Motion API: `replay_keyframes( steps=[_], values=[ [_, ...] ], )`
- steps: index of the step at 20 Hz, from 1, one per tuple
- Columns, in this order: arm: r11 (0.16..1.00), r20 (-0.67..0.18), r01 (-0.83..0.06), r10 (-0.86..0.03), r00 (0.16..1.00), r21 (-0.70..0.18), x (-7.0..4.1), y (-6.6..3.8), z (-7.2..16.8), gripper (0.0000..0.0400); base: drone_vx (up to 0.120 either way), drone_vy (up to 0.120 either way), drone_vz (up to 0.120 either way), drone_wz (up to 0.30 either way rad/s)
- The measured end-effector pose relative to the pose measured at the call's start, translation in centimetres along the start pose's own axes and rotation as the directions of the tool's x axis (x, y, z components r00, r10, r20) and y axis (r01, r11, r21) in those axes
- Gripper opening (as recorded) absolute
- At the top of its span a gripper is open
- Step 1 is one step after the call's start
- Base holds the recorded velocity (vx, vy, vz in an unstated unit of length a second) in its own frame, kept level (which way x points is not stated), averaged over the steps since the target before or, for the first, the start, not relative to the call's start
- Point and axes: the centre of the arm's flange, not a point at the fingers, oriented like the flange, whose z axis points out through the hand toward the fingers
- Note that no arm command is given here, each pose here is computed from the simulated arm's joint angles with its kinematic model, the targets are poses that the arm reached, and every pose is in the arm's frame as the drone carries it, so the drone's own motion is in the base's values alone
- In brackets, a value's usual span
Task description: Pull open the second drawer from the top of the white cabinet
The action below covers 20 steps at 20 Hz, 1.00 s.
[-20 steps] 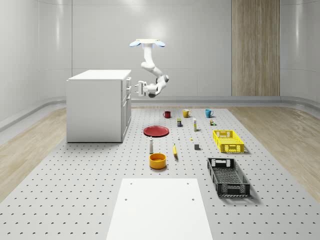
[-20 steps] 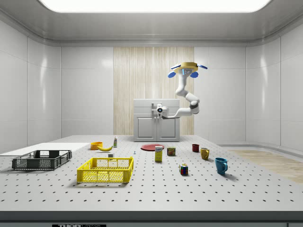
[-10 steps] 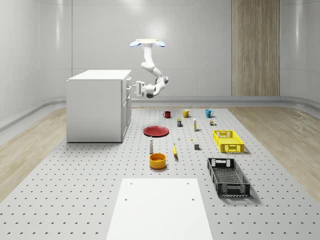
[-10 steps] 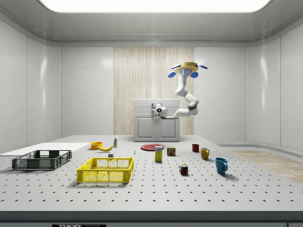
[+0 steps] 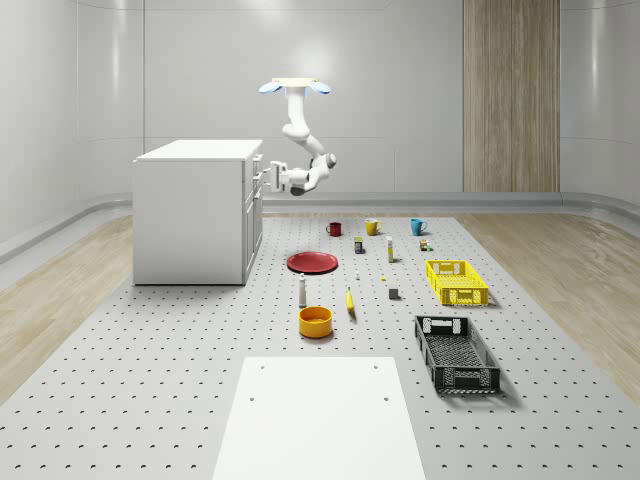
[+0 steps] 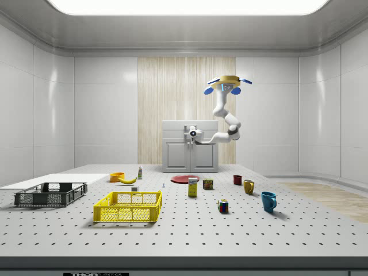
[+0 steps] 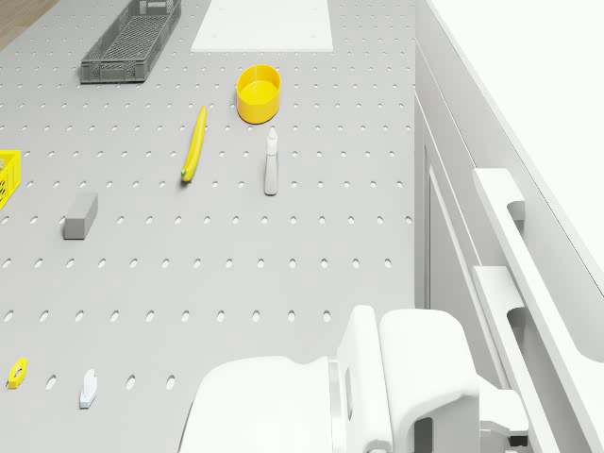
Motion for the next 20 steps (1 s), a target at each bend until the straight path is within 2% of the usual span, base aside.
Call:
replay_keyframes(
  steps=[10, 17, 18, 20],
  values=[
    [1.000, 0.000, 0.000, 0.000, 1.000, 0.000, 0.1, 0.1, 2.3, 0.0300, 0.000, 0.000, 0.000, 0.000],
    [1.000, 0.000, 0.000, 0.000, 1.000, 0.000, 0.1, 0.1, 2.8, 0.0300, 0.000, 0.000, 0.000, 0.000],
    [1.000, 0.000, 0.000, 0.000, 1.000, 0.000, 0.1, 0.1, 2.9, 0.0284, 0.000, 0.000, 0.000, 0.000],
    [1.000, 0.000, 0.000, 0.000, 1.000, 0.000, 0.1, 0.1, 3.0, 0.0212, 0.000, 0.000, 0.000, 0.000]
  ],
)
